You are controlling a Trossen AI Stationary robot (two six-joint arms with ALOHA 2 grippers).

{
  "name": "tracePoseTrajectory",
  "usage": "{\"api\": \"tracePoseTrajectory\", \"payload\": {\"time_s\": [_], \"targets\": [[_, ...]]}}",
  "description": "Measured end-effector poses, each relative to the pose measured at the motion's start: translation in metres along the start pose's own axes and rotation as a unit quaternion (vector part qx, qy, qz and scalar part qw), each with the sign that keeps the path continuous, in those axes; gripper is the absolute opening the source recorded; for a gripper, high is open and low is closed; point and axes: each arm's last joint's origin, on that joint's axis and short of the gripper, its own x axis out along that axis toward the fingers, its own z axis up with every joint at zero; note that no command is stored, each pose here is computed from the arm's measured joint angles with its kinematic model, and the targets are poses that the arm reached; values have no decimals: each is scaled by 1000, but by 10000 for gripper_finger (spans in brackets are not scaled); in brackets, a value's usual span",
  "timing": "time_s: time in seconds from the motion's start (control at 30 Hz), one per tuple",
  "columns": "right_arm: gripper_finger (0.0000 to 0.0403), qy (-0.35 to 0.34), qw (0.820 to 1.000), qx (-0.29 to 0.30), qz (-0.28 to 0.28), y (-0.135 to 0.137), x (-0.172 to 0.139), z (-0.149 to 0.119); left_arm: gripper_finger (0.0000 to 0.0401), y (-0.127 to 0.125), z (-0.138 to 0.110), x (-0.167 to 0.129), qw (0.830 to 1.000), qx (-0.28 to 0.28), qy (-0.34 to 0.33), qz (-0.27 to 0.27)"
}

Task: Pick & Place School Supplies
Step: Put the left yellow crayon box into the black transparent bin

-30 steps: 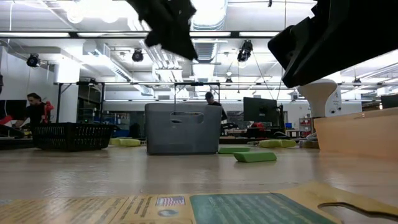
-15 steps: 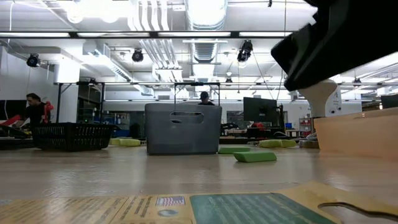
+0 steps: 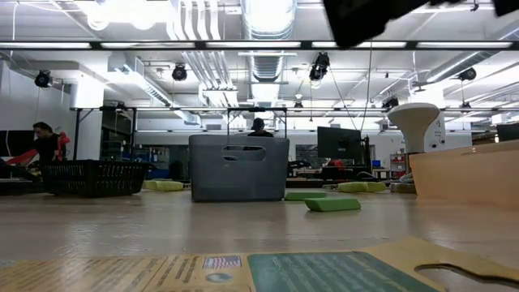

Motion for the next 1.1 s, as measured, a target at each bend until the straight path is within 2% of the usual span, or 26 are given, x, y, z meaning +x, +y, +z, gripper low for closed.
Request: {"api": "tracePoseTrajectory", "payload": {"time_s": [0.13, 0.23, 0.3, 0.47, 0.6, 0.7, 0.77, 0.93, 1.1], "targets": [[57, -15, 999, 24, -19, -17, 15, -4, 116, -10, -21, -10, 998, 57, 25, -24], [57, 2, 998, 60, -31, -27, 23, -13, 116, -13, -42, -16, 985, 137, 87, -56], [57, 7, 996, 79, -33, -31, 25, -16, 116, -12, -56, -19, 975, 153, 142, -73], [57, 11, 996, 86, -28, -31, 27, -19, 116, -13, -94, -19, 945, 156, 270, -98], [57, 7, 996, 85, -28, -31, 26, -18, 116, -17, -121, -13, 904, 140, 376, -149], [57, 7, 996, 83, -28, -31, 26, -18, 116, -18, -136, -10, 865, 96, 460, -174], [57, 8, 996, 80, -28, -31, 26, -18, 116, -22, -142, -7, 849, 68, 487, -192], [57, 12, 997, 69, -30, -33, 27, -20, 116, -31, -152, 3, 852, 57, 460, -243], [57, 12, 997, 63, -35, -37, 26, -20, 116, -36, -166, 14, 857, 42, 436, -270]]}}
